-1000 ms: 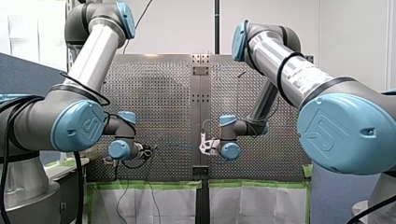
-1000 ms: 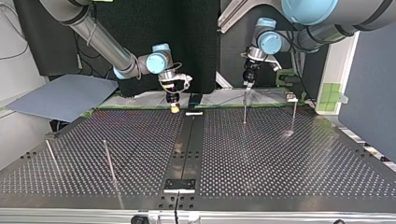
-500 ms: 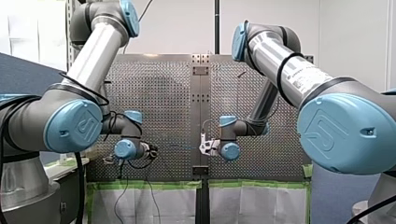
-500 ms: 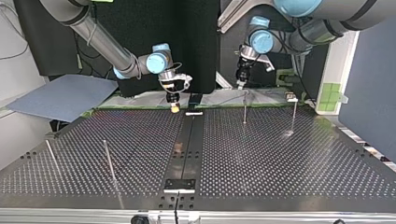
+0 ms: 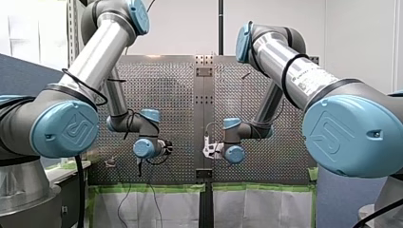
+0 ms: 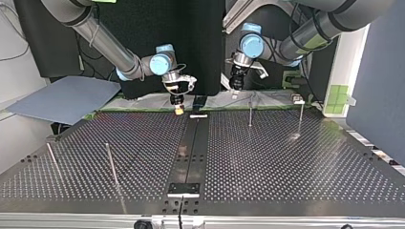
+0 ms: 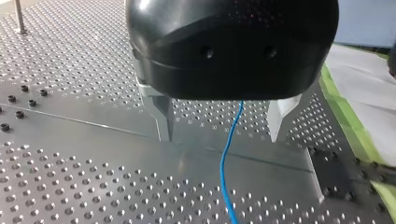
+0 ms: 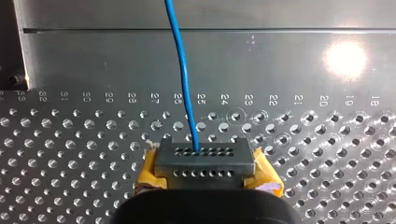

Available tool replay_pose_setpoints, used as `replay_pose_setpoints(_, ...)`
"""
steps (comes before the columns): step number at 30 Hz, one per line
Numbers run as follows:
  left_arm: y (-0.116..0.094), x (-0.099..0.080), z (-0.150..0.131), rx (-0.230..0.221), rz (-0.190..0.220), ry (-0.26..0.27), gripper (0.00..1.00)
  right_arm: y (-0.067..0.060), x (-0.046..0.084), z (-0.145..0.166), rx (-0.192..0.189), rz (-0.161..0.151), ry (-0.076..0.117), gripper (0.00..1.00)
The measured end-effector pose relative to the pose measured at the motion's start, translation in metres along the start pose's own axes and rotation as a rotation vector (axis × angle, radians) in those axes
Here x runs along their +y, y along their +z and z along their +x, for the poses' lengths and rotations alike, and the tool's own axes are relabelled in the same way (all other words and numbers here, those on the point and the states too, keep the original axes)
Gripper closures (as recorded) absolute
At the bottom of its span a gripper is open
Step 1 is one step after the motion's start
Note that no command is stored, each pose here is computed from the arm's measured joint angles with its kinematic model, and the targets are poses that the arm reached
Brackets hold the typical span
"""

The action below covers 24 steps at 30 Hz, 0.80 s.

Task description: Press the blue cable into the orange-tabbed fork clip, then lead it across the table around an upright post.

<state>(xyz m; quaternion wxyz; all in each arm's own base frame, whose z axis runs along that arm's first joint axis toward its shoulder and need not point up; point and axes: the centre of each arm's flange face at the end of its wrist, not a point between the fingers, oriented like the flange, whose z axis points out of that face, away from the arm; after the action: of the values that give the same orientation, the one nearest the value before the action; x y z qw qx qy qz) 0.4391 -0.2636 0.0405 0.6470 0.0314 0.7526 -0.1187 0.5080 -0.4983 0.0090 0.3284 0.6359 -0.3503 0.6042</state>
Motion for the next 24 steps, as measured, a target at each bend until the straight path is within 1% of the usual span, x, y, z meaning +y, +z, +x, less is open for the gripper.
replay_pose_setpoints(3, -0.001, -0.009, 0.004, 0.001, -0.004, -0.017, 0.00, 0.000, 0.000, 0.000, 0.000, 0.000, 0.000, 1.00)
replay_pose_setpoints(5, 0.000, -0.012, 0.006, 0.002, -0.016, -0.022, 0.00, 0.000, 0.000, 0.000, 0.000, 0.000, 0.000, 1.00)
replay_pose_setpoints(12, 0.011, -0.005, 0.024, 0.011, -0.083, -0.025, 0.00, -0.001, -0.001, -0.001, -0.002, 0.003, 0.000, 1.00)
replay_pose_setpoints(15, 0.018, -0.002, 0.028, -0.010, -0.112, -0.028, 0.00, -0.001, -0.002, -0.001, -0.003, 0.005, 0.000, 1.00)
replay_pose_setpoints(19, 0.028, 0.001, 0.024, -0.046, -0.151, -0.031, 0.00, -0.001, -0.002, -0.002, -0.003, 0.006, 0.000, 1.00)
replay_pose_setpoints(24, 0.034, 0.004, 0.019, -0.070, -0.191, -0.026, 0.00, -0.001, -0.003, -0.002, -0.002, 0.006, 0.000, 1.00)
